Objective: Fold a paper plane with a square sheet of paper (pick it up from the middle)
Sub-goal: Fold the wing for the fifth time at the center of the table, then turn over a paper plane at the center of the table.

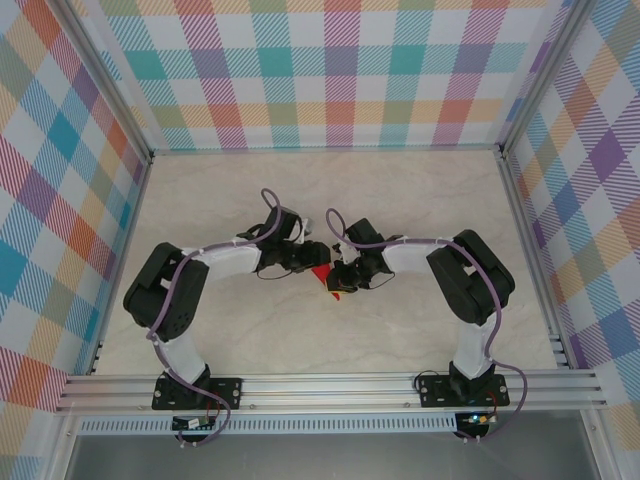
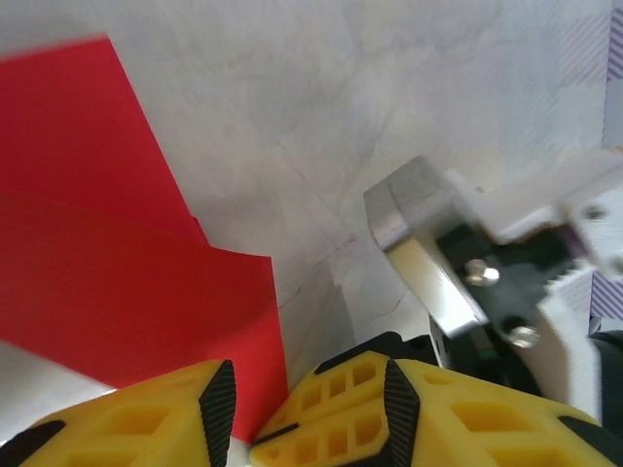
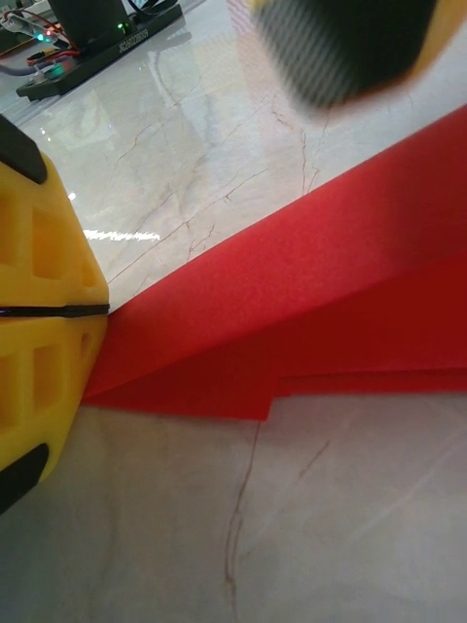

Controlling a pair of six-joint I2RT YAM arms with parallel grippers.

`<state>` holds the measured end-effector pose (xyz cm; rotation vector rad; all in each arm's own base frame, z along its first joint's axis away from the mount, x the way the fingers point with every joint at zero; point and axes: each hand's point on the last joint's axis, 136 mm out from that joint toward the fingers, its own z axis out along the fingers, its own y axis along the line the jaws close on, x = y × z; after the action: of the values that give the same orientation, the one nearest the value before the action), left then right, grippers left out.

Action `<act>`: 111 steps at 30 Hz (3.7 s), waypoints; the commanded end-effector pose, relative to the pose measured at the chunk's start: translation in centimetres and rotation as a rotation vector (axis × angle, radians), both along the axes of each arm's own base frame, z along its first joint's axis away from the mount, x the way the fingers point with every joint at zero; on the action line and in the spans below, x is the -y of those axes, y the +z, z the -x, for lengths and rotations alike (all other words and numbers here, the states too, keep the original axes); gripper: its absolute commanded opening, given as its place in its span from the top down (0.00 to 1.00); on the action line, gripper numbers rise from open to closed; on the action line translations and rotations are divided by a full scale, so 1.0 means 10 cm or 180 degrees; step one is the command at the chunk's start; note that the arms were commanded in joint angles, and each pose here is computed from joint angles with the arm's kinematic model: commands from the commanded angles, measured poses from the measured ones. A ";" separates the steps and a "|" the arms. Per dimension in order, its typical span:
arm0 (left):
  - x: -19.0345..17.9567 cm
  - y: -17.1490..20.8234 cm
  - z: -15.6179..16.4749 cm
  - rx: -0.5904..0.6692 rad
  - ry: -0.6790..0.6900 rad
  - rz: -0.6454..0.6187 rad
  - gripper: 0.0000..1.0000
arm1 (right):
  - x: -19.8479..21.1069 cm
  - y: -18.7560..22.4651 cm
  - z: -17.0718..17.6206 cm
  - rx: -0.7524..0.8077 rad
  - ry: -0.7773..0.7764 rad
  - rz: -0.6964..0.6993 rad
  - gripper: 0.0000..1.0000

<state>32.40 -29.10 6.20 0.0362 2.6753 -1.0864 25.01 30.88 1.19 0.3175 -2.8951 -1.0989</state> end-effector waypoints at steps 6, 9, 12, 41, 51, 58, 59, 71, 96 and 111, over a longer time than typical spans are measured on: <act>0.00 -0.29 -0.11 -0.0126 0.0126 -0.0164 0.56 | 0.52 -0.60 0.41 -0.0592 -0.0067 0.0876 0.92; -0.12 -0.42 -0.14 -0.0169 0.0239 -0.0357 0.58 | 0.54 -0.62 0.42 -0.0599 -0.0067 0.0921 0.92; -0.26 -0.48 -0.18 -0.0181 0.0368 -0.0467 0.58 | 0.58 -0.64 0.44 -0.0620 -0.0069 0.0969 0.92; -1.30 -0.57 -0.96 -0.0125 0.1003 -0.1096 0.59 | 0.72 -0.71 0.55 -0.0679 -0.0058 0.1168 0.92; -1.09 0.34 -1.05 0.0230 0.0809 -0.0632 0.57 | 0.67 -0.67 0.53 -0.0671 -0.0050 0.1082 0.92; -0.90 0.42 -0.62 0.0123 0.0757 -0.0547 0.55 | 0.34 -0.21 0.25 -0.0318 -0.0100 0.0542 0.85; -0.88 0.40 -0.55 0.0082 0.0760 -0.0606 0.55 | 0.27 -0.07 0.16 -0.0203 -0.0120 0.0430 0.82; -0.64 0.32 -0.09 -0.0179 0.0998 -0.1026 0.42 | 0.48 0.68 -0.21 0.0749 -0.0738 0.0431 0.41; -0.20 0.08 0.12 -0.0525 0.1165 -0.1556 0.53 | 1.09 0.33 -0.21 0.0743 -0.1409 0.1275 0.15; -0.29 0.26 0.10 -0.0261 0.1281 -0.1373 1.00 | 1.12 0.39 -0.23 0.0724 -0.1519 0.1321 0.15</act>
<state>30.79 -25.82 6.47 -0.4925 2.8363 -0.3296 27.21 20.24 4.52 -0.2328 -3.3924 -0.5048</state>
